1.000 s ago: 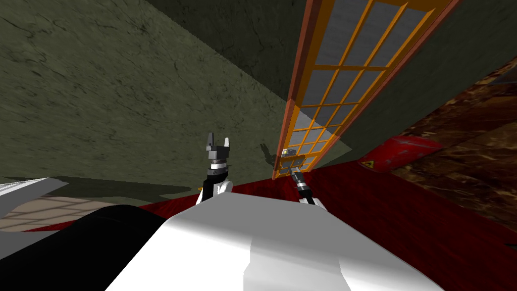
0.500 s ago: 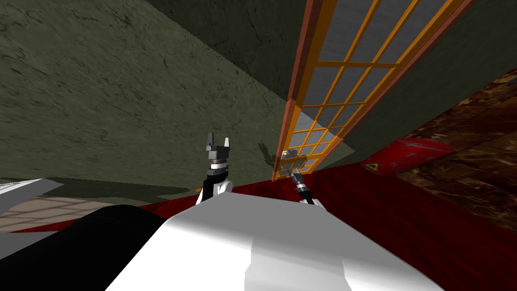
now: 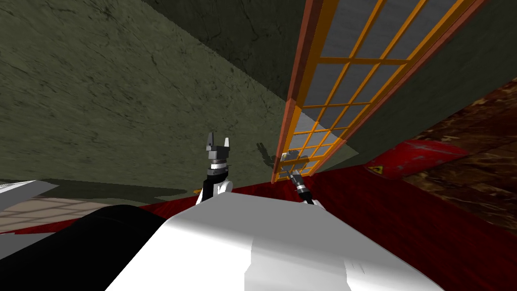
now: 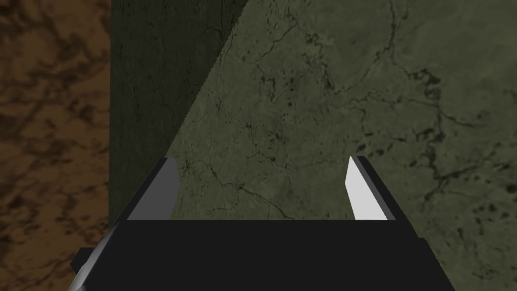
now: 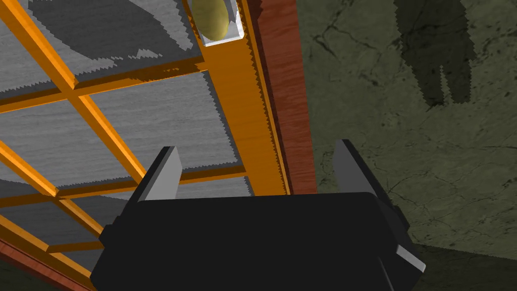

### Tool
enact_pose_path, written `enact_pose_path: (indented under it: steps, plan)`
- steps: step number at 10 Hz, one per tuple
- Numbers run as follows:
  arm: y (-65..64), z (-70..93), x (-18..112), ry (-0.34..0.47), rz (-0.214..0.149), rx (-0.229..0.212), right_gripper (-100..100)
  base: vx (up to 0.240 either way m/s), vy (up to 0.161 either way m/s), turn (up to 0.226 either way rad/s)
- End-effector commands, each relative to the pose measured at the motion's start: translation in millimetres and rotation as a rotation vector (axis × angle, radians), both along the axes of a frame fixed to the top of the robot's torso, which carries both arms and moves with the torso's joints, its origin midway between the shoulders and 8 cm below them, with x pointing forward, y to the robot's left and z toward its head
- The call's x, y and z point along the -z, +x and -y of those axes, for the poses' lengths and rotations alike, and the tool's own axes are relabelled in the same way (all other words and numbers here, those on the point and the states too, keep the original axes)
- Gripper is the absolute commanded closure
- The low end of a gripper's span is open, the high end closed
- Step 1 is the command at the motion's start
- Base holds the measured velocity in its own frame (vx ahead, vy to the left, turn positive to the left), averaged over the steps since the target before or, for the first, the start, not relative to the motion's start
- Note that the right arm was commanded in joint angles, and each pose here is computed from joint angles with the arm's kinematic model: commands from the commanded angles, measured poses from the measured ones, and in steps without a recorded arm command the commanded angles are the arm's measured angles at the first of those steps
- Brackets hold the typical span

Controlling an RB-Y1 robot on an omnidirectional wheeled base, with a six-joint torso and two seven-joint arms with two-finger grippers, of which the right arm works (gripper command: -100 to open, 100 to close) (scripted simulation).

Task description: Pull the door open

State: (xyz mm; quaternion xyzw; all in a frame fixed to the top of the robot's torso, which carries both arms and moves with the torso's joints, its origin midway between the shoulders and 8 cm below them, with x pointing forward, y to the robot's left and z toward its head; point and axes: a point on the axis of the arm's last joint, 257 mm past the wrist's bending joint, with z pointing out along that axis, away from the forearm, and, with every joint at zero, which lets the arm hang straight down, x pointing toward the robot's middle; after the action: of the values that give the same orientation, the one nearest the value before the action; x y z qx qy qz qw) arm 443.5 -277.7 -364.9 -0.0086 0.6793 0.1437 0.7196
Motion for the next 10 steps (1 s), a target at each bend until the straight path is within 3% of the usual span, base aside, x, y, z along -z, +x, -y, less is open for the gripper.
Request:
enact_pose_path:
  steps: [1, 7, 8, 9, 10]
  plan:
    - [-2.4, -1.0, 7.7, -0.035, -0.009, -0.006, -100, 0.089, -0.065, 0.037]
    - [-11.6, -3.5, 32.4, -0.141, -0.040, -0.031, -100, 0.101, -0.060, 0.030]
    - [-10.2, -3.1, 30.2, -0.128, -0.038, -0.027, -100, 0.044, -0.024, 0.011]
    - [-18.0, 15.0, 32.6, -0.129, -0.042, -0.001, -100, 0.114, 0.068, 0.221]
    - [-20.5, 20.8, 33.1, -0.128, -0.043, 0.008, -100, 0.156, 0.095, 0.158]
